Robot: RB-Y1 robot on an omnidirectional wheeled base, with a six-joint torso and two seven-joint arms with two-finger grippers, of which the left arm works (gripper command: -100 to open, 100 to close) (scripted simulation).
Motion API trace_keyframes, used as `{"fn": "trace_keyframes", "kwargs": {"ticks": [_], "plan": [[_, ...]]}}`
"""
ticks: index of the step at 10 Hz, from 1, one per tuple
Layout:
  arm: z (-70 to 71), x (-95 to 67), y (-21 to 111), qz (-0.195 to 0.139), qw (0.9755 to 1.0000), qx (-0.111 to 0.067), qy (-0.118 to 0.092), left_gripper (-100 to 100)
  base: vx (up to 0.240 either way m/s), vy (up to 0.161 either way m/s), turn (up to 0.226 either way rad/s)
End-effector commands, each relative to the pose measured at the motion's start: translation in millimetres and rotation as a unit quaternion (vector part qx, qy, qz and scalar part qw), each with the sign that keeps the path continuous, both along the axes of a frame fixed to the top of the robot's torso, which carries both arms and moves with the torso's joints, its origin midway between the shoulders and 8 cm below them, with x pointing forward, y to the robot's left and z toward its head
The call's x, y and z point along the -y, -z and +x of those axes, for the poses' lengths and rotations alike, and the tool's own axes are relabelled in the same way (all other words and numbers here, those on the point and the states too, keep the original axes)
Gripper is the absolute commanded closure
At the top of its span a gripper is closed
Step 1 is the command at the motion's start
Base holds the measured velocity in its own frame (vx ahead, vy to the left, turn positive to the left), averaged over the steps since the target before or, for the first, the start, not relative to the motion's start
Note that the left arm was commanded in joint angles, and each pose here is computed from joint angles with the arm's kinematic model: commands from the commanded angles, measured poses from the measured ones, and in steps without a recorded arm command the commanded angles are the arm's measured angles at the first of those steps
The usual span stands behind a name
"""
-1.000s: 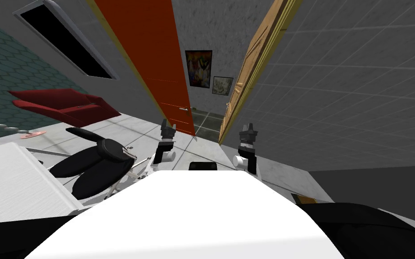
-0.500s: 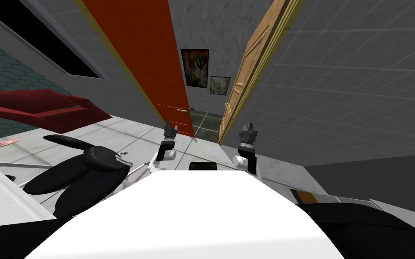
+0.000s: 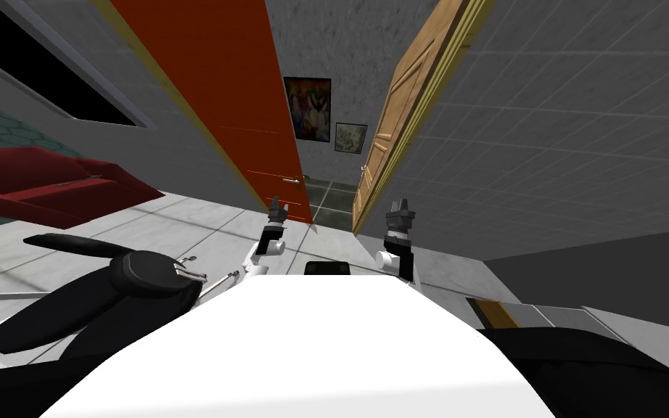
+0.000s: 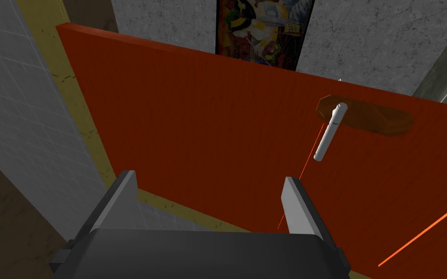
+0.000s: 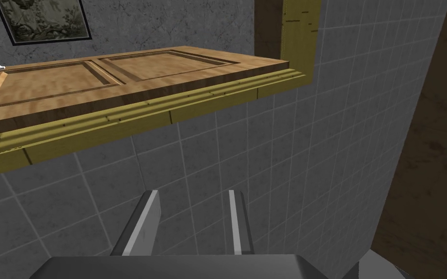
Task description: Push the door open
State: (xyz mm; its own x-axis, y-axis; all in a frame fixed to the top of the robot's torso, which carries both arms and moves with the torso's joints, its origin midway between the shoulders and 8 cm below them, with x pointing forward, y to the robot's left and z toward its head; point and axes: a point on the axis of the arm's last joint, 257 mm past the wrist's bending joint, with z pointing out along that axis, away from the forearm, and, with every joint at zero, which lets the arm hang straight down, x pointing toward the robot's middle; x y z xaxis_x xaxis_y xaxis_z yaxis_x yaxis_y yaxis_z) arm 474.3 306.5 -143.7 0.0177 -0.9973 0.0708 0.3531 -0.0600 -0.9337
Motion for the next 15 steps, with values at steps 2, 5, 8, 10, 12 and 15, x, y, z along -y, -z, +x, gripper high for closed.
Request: {"fn": "trace_keyframes", "kwargs": {"ticks": [2, 5, 8, 10, 12, 15], "plan": [[10.0, -3.7, 16.4, 0.002, 0.9998, -0.018, 0.000, -100, 0.055, 0.128, -0.100], [21.8, -9.1, 34.8, 0.005, 0.9993, -0.038, 0.000, -100, 0.068, 0.125, -0.110], [32.7, -15.4, 52.4, 0.008, 0.9983, -0.057, -0.001, -100, 0.071, 0.112, -0.110], [39.5, -20.0, 63.5, 0.010, 0.9975, -0.070, -0.003, -100, 0.060, 0.132, -0.096], [45.8, -24.8, 74.1, 0.012, 0.9965, -0.082, -0.005, -100, 0.063, 0.117, -0.107], [54.3, -32.2, 88.7, 0.015, 0.9949, -0.100, -0.008, -100, 0.051, 0.127, -0.104]]}}
